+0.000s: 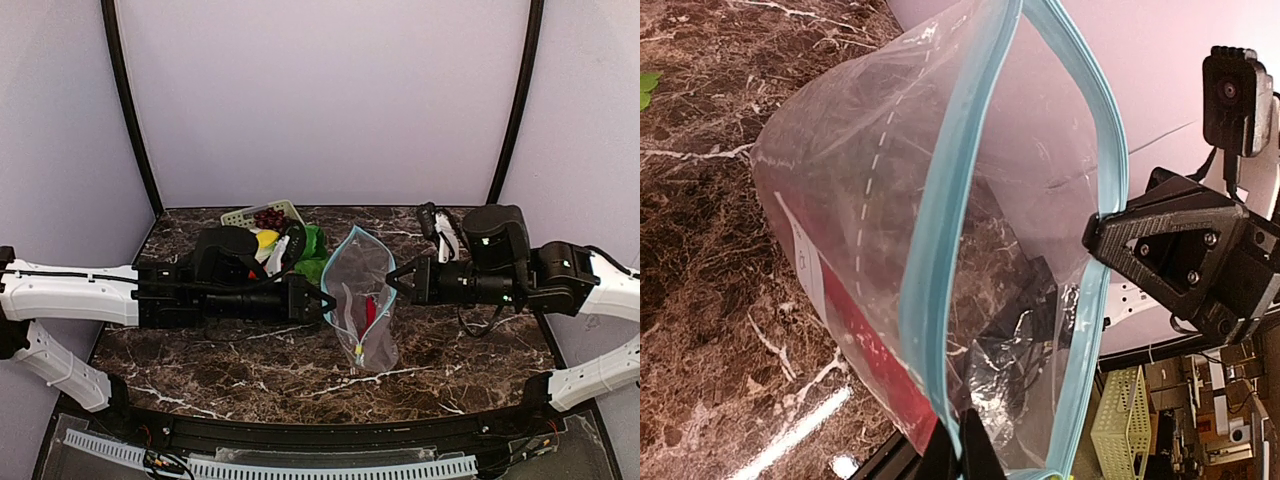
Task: Place the food in the zip-top bag and seal the zipper
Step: Adjust the zipper food storage bag at the center of the board, then pick up the fake vegetable from the bin.
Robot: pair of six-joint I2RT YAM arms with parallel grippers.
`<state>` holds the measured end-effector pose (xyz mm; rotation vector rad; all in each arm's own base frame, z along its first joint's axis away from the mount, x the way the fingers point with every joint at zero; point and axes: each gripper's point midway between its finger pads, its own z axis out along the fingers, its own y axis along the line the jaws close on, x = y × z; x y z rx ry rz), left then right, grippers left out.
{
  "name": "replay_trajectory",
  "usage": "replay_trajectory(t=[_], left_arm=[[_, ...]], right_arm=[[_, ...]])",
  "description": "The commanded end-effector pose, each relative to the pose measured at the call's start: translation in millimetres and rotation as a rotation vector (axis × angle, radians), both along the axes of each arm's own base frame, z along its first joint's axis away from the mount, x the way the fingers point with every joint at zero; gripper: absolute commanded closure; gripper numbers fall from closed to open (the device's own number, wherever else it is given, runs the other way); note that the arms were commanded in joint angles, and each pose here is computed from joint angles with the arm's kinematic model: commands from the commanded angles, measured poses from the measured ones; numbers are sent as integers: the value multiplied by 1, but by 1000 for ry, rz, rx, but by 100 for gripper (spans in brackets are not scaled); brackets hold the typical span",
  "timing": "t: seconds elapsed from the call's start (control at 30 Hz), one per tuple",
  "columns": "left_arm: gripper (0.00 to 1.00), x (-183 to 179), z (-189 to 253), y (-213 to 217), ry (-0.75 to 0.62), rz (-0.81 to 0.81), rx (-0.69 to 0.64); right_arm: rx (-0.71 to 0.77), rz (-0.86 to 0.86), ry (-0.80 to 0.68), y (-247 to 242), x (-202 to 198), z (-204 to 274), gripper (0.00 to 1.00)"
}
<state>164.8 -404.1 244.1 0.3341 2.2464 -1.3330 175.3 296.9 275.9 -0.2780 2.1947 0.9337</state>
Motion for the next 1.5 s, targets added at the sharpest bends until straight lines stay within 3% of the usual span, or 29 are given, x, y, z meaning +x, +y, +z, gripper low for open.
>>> replay_trajectory(t=[0.0, 0.13, 0.2, 0.33, 0.47, 0.8, 1.07, 1.23, 1.47], left_arm=[[99, -1, 7, 12, -23, 13, 4], [84, -5, -10, 18, -11, -6, 68], [64, -6, -17, 24, -12, -7, 110], [35, -4, -17, 44, -48, 25, 171], [22, 9, -5, 71, -97, 84, 208], [16, 68, 6, 131, -159, 44, 375], [18, 127, -2, 142, -335, -48, 493], [23, 153, -28, 143, -414, -116, 570], [32, 165, -62, 121, -440, -226, 563]], right_arm=[[-34, 2, -23, -2, 4, 4, 100], [-80, 11, 3, 2, 3, -12, 100], [-95, 15, 15, 3, 3, -17, 100], [-104, 20, 27, 4, 2, -23, 100], [-106, 19, 21, 4, 3, -23, 100], [-109, 29, 13, 7, 3, -20, 100], [-103, 19, 18, 8, 5, -18, 100], [-108, 13, 18, 8, 6, -18, 100], [-117, 6, 13, 12, 10, -15, 100]])
